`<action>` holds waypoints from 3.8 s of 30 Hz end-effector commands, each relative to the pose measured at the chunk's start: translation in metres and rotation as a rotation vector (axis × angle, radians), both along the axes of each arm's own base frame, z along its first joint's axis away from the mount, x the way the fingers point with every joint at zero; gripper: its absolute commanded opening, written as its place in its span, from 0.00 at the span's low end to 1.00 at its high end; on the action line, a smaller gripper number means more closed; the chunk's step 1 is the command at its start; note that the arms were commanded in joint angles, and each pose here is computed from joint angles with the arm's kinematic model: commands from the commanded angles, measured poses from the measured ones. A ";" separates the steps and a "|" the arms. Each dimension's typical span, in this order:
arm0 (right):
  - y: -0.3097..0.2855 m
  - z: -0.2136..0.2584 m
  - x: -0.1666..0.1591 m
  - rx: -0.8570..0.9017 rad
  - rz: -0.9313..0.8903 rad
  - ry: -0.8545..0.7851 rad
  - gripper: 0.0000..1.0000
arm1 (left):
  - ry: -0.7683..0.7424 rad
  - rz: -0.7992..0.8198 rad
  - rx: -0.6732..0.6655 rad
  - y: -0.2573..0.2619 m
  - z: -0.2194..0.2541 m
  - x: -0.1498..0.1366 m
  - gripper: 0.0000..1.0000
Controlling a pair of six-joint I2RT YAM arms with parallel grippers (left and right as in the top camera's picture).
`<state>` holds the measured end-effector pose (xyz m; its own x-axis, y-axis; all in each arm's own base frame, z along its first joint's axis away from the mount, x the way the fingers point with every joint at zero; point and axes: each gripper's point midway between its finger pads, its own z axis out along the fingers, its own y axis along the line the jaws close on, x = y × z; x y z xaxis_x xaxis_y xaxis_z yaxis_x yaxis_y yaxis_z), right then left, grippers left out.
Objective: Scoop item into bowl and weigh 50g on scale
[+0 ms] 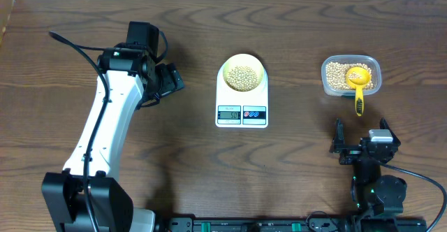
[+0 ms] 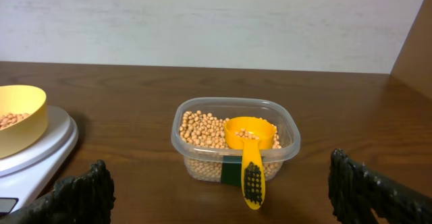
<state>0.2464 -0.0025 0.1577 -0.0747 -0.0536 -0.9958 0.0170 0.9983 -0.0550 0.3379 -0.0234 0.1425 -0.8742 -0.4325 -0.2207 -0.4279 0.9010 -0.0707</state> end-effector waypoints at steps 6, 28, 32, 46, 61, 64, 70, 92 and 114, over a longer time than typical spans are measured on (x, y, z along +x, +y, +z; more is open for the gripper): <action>0.002 -0.001 0.000 -0.008 0.011 0.000 0.99 | -0.076 0.020 0.011 0.004 0.006 0.018 0.98; 0.002 -0.001 0.000 -0.008 0.011 0.000 0.99 | -0.420 -0.068 0.285 0.053 0.107 0.012 0.98; 0.002 -0.001 0.000 -0.008 0.011 0.000 0.99 | -0.498 -0.158 0.312 0.050 0.129 0.002 0.98; 0.002 -0.001 0.000 -0.008 0.011 0.000 0.99 | -0.717 -0.157 0.366 0.059 0.146 -0.050 0.98; 0.002 -0.001 0.000 -0.008 0.011 0.000 0.99 | -0.876 -0.344 0.364 0.060 0.145 -0.077 0.98; 0.002 -0.001 0.000 -0.008 0.011 0.000 0.99 | -0.893 -0.364 0.343 0.054 0.145 -0.077 0.98; 0.002 -0.001 0.000 -0.008 0.011 0.000 0.99 | -0.946 -0.361 0.365 0.055 0.138 -0.075 0.98; 0.002 -0.001 0.000 -0.008 0.011 0.000 0.99 | -1.243 -0.174 0.381 0.060 0.119 -0.099 0.98; 0.002 -0.001 0.000 -0.008 0.011 0.000 0.99 | -1.386 -0.136 0.372 0.057 0.100 -0.111 0.98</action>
